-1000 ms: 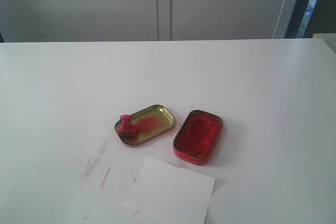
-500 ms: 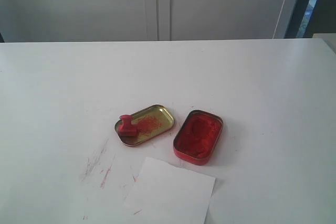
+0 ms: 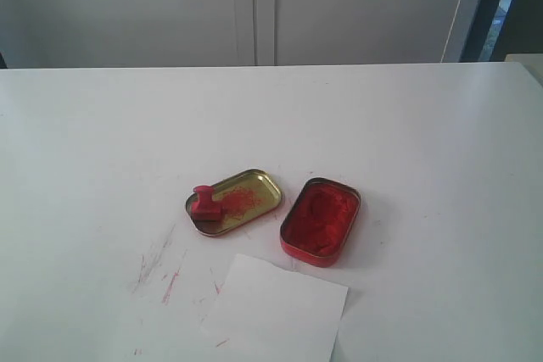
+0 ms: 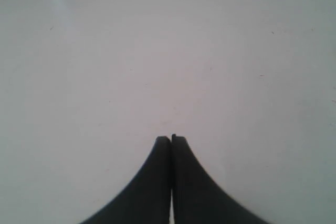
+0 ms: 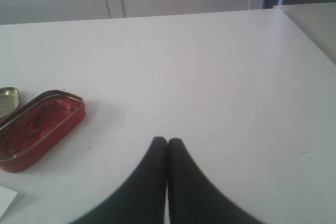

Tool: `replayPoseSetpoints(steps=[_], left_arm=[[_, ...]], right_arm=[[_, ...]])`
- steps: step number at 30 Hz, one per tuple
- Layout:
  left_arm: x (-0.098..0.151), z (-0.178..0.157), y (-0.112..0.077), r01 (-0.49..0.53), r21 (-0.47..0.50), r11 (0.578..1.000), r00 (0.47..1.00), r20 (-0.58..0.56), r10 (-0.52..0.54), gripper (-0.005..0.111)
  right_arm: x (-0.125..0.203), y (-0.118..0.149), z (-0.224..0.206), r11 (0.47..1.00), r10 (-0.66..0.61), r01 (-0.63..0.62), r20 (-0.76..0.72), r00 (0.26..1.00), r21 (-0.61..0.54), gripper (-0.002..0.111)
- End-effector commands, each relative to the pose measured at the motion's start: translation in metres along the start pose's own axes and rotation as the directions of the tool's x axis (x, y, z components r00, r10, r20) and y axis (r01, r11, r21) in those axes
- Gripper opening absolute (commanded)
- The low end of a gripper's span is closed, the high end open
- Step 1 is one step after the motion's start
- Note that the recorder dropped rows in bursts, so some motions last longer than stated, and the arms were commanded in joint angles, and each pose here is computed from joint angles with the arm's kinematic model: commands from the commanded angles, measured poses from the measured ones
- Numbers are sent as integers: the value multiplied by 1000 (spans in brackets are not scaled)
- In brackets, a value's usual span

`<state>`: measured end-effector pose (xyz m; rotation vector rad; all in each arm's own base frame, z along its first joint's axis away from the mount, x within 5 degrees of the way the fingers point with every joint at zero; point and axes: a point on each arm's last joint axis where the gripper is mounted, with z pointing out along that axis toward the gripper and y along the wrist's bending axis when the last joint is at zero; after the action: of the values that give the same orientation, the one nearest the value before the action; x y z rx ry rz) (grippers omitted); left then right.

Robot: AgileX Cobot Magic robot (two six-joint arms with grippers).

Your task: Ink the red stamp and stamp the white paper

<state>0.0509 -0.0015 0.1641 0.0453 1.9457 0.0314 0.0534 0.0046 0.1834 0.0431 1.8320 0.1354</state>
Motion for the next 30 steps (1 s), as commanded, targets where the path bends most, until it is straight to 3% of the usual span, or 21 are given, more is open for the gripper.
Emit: replayPoseSetpoints(steps=[1,16,30], left_arm=[[-1,0,0,0,-2,1000,1000,-7,0,0],[-22,-2,3,4,-37,999,974,227,5,0],[-23,-3,3,4,-38,999,972,234,5,0]], right_arm=[[1,-1,0,1000,-4,4,7,1000,5,0],[1,-1,0,1000,-4,4,7,1000,5,0],[1,-1,0,1000,-4,4,7,1000,5,0]])
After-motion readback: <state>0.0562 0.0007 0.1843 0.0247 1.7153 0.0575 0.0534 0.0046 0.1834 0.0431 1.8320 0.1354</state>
